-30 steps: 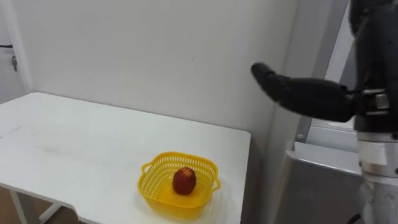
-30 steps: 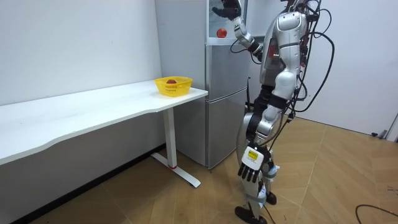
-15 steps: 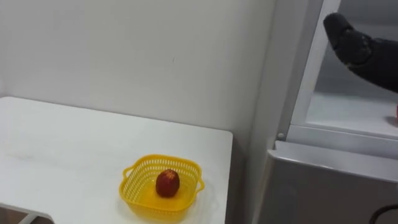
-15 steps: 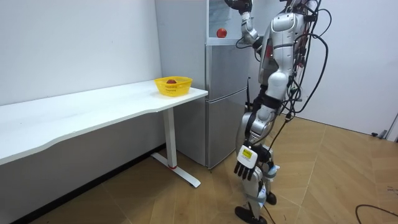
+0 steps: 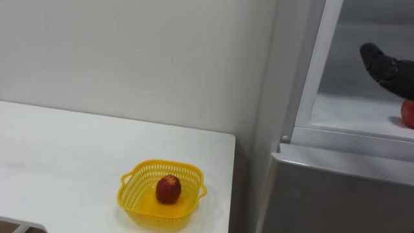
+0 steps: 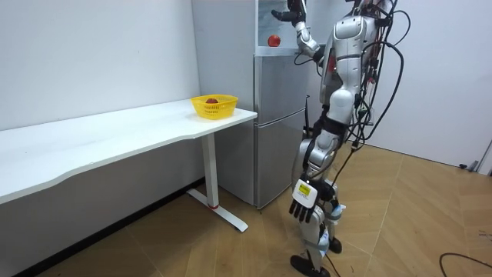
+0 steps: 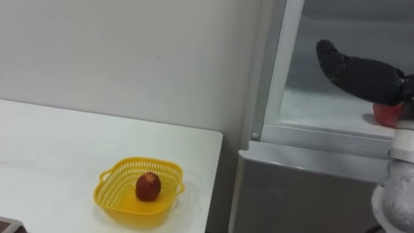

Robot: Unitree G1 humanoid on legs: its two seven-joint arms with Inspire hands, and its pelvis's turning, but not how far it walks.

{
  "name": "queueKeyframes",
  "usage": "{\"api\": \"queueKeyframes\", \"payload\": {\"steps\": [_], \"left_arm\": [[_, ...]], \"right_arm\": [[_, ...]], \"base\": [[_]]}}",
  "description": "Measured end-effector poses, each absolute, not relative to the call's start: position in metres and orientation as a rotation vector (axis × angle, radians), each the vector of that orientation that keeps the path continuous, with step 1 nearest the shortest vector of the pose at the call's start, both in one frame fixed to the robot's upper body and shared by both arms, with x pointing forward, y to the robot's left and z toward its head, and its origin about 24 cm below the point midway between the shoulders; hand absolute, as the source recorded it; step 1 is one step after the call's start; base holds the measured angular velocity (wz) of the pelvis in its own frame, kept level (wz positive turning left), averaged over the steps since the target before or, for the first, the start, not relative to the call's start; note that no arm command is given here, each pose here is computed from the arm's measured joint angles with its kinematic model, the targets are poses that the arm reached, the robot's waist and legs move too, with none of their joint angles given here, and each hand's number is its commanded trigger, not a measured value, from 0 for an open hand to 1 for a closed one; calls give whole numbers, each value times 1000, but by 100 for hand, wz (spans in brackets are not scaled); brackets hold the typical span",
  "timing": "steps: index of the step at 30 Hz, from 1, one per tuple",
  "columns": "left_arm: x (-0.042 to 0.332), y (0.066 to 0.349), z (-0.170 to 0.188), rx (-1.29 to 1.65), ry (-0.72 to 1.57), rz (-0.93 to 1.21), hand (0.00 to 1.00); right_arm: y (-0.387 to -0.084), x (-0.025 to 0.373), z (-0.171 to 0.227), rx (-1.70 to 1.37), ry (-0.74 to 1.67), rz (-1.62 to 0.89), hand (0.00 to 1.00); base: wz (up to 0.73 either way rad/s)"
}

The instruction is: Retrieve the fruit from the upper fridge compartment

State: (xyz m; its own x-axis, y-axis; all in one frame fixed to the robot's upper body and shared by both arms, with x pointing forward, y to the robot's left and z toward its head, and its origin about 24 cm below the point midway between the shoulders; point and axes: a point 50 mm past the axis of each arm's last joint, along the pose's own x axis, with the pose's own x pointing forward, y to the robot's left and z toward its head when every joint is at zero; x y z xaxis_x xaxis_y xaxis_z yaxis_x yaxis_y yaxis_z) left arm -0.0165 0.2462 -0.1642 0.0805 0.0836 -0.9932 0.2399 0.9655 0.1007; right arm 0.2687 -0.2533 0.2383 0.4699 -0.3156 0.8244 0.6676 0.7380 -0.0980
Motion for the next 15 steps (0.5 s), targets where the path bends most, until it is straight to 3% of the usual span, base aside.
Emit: {"api": "queueKeyframes", "payload": {"steps": [15], "left_arm": [[-21, 250, -163, 269, 1500, -116, 0]], "right_arm": [[-285, 282, 221, -465, -713, -691, 0]], "base": [[0]]}}
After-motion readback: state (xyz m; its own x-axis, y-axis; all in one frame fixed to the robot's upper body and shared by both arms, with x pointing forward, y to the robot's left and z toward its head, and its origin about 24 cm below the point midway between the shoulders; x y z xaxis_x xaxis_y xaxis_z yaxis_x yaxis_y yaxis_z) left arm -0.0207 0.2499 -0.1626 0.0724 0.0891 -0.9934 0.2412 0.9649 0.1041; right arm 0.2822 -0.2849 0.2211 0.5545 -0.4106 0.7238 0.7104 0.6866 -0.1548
